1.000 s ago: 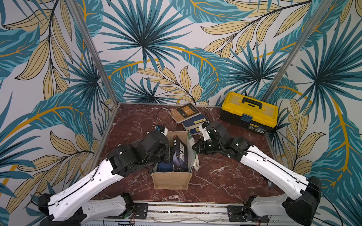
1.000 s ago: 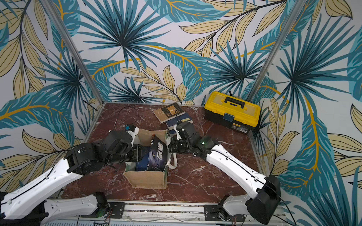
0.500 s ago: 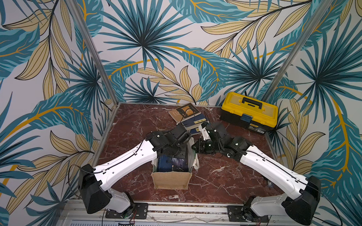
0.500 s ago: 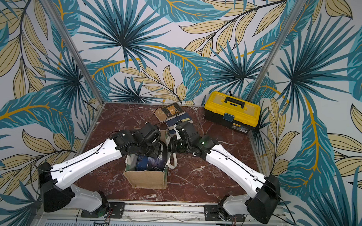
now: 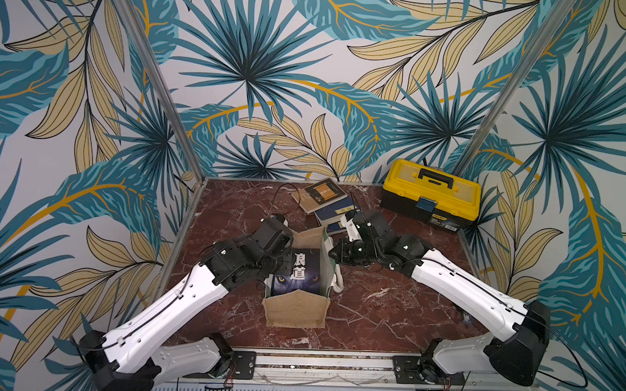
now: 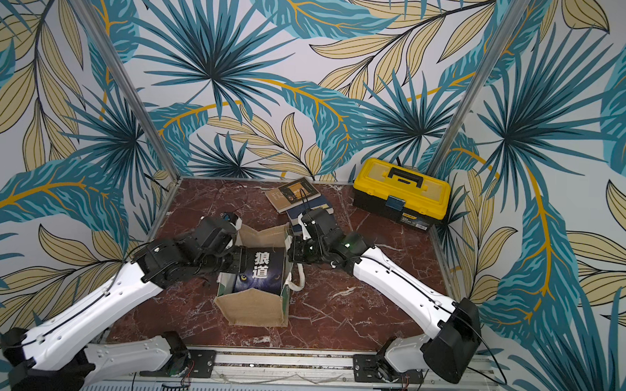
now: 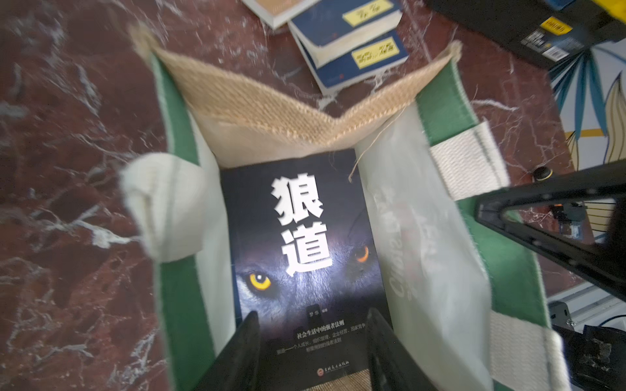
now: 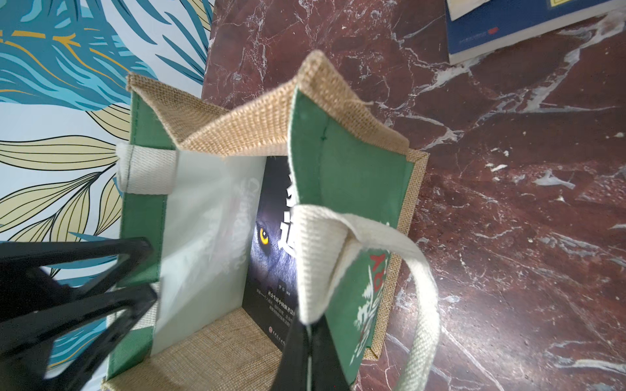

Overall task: Put the books into the canvas bag
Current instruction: Place the book in the canvas bag, then move the canvas bag to the center of the board, then move the book to the center of the board.

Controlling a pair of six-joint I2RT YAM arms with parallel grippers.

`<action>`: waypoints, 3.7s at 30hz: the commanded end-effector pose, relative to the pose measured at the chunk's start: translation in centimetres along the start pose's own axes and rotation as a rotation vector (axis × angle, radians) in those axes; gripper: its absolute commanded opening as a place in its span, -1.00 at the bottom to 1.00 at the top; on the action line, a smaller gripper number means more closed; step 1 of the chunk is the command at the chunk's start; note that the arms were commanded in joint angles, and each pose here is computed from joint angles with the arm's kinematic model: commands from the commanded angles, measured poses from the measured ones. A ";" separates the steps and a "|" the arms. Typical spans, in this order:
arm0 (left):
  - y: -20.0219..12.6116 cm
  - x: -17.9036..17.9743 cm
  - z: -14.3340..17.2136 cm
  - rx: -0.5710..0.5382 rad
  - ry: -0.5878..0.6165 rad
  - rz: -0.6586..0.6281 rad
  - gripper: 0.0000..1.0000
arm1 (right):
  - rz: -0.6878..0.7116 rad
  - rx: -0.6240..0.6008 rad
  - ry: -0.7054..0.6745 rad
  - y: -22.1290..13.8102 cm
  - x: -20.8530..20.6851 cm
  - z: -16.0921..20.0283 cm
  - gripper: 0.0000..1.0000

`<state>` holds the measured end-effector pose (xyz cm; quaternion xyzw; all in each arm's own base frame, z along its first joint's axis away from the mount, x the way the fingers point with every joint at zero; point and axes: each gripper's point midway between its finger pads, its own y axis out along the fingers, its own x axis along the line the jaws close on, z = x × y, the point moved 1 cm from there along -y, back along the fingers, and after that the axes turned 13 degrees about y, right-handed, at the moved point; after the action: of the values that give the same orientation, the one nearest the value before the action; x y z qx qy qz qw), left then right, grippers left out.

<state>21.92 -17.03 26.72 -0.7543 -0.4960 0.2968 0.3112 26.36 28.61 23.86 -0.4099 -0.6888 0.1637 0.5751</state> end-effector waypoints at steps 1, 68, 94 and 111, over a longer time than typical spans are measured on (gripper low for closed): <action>-2.9 1.6 -1.8 -0.105 0.012 -0.069 0.13 | -0.027 0.000 0.008 0.3 0.9 -0.3 -1.00; 21.5 1.4 -22.3 -0.013 0.118 -0.049 0.23 | 0.426 -0.328 0.107 8.9 -15.9 -25.6 0.09; 41.5 7.2 -15.6 0.092 -0.201 0.078 0.23 | 0.389 -0.169 0.278 17.9 -23.8 -27.1 0.00; 37.5 -1.1 -5.6 0.408 -0.165 0.250 0.17 | 0.285 -0.052 0.321 16.8 -22.5 -19.4 -0.48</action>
<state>55.03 -28.33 7.70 -0.7543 -0.4362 0.3996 0.2847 54.35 14.64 4.75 -0.5759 -0.5387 0.1207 0.6029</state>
